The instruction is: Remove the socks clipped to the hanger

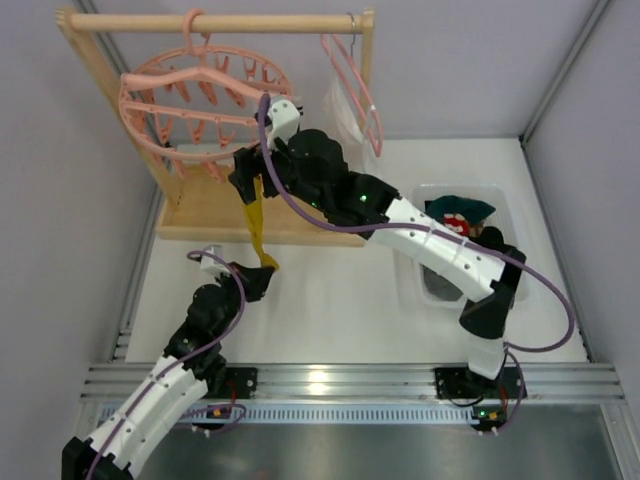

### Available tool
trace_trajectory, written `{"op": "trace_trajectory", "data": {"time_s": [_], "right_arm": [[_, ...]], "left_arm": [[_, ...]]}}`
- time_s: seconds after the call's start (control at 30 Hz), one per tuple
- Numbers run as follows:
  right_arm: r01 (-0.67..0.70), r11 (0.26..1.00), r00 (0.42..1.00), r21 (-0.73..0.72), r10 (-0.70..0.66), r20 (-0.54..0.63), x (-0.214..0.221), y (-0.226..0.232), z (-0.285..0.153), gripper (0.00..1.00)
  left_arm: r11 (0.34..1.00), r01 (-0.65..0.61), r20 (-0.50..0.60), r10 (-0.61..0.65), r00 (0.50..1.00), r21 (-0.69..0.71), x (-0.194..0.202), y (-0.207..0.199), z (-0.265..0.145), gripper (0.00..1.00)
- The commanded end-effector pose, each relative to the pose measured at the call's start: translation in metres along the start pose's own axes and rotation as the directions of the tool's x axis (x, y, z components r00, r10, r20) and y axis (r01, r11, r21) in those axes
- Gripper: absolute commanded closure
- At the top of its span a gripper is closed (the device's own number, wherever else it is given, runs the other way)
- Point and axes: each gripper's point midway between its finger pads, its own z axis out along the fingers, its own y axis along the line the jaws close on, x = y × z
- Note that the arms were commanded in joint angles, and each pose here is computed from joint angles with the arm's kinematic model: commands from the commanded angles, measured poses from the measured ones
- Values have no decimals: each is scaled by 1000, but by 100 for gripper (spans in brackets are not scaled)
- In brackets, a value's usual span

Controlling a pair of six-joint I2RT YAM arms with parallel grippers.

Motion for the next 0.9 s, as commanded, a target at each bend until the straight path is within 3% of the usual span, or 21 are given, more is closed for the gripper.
{"op": "trace_trajectory", "data": {"time_s": [0.0, 0.13, 0.87], "right_arm": [[54, 997, 998, 59, -52, -44, 6, -7, 11, 17], [70, 997, 997, 44, -69, -41, 15, -3, 27, 26], [164, 981, 982, 106, -173, 82, -7, -9, 64, 46]], "left_arm": [[1000, -8, -1, 8, 1000, 23, -2, -6, -2, 100], [999, -14, -3, 14, 1000, 30, -2, -8, -2, 100], [999, -34, -6, 34, 999, 32, -3, -9, -3, 100]]}}
